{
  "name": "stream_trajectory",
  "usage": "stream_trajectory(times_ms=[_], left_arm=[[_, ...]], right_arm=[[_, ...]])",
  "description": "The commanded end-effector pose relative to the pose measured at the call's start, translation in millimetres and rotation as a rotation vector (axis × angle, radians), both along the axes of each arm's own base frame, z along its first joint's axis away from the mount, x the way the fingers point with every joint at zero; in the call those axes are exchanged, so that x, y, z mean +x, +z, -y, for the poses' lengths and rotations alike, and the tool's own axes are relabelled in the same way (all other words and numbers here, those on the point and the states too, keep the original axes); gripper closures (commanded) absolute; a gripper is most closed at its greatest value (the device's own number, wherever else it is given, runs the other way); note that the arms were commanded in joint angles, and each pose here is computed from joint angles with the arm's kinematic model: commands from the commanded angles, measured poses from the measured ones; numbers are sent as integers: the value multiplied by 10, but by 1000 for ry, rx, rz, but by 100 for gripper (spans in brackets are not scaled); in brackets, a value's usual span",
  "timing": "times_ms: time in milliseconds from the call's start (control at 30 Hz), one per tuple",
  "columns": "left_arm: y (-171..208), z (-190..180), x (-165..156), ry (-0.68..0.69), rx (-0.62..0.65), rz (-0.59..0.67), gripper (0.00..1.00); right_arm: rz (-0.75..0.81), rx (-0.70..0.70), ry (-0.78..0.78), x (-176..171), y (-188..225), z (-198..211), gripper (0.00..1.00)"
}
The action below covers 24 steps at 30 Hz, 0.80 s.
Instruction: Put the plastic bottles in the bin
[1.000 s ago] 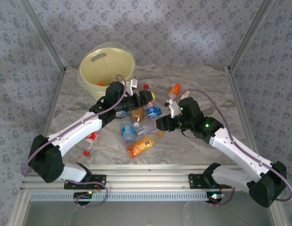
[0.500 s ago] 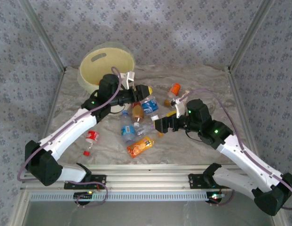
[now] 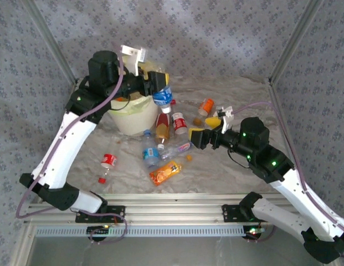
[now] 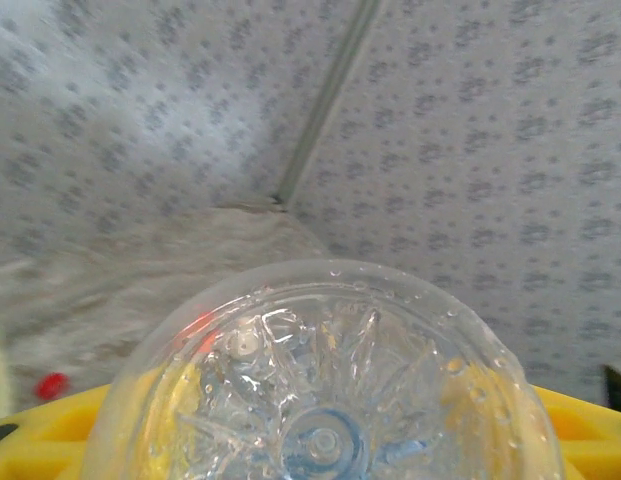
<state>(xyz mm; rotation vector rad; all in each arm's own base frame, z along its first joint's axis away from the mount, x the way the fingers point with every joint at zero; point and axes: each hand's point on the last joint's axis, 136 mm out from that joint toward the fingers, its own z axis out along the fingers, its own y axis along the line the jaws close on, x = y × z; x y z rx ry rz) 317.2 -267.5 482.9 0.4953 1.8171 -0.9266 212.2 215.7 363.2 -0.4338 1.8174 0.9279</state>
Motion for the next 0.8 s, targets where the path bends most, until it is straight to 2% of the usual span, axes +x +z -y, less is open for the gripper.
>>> stream_trajectory(times_ms=[0, 100, 367, 633, 767], left_arm=[[-84, -275, 193, 109, 199, 69, 38], [-67, -498, 404, 204, 284, 100, 38], [-177, -999, 959, 344, 370, 83, 37], [-625, -1305, 1498, 426, 464, -38, 37], [-995, -1436, 1692, 471, 568, -123, 35]], right_arm=[[39, 16, -29, 20, 157, 57, 0], [30, 9, -31, 21, 129, 62, 0], [22, -15, -50, 29, 68, 104, 0], [-2, -40, -61, 41, -16, 125, 0], [-13, -56, -72, 44, -64, 151, 0]])
